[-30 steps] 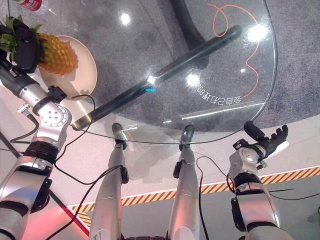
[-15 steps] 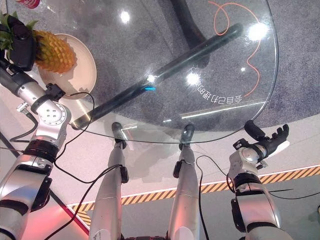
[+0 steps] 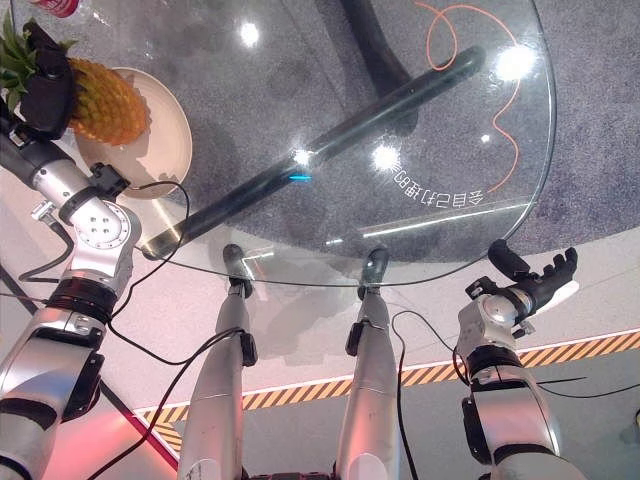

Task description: Pick up the fruit to the plate

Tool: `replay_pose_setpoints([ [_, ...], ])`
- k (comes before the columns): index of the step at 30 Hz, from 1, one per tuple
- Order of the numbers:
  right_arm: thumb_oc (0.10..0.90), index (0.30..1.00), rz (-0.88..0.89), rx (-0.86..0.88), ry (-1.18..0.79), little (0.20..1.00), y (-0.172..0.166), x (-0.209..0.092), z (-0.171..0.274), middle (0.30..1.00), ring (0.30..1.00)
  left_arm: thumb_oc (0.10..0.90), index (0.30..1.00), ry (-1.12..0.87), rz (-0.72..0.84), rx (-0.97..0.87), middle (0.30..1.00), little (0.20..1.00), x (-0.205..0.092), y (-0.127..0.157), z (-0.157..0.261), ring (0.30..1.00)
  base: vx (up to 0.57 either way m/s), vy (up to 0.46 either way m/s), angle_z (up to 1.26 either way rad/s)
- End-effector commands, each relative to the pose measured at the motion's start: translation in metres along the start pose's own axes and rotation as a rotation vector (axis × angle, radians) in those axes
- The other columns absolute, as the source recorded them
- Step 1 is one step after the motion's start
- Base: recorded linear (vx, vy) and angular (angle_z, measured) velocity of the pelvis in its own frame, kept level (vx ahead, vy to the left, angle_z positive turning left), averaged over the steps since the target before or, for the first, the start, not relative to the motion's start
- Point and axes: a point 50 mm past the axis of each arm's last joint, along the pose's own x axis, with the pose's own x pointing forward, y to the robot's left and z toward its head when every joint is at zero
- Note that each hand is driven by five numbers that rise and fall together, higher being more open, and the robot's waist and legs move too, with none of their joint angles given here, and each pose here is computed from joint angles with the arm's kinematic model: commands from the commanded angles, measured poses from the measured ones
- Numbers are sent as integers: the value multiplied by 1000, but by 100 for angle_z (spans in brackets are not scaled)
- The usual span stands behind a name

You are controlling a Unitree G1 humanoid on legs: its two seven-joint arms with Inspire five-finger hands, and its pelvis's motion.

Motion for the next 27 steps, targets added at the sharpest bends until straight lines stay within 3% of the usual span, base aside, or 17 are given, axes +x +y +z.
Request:
replay_pose_setpoints([
  [1, 800, 900, -66, 79, -97, 900, 4, 14, 40, 900, 900, 800, 900, -113, 48, -73, 900, 900, 26, -1, 21, 900, 0, 0, 0],
  [27, 800, 900, -88, 90, -100, 900, -3, 15, 38, 900, 900, 800, 900, -70, 2, -74, 900, 900, 6, 10, 8, 900, 0, 0, 0],
])
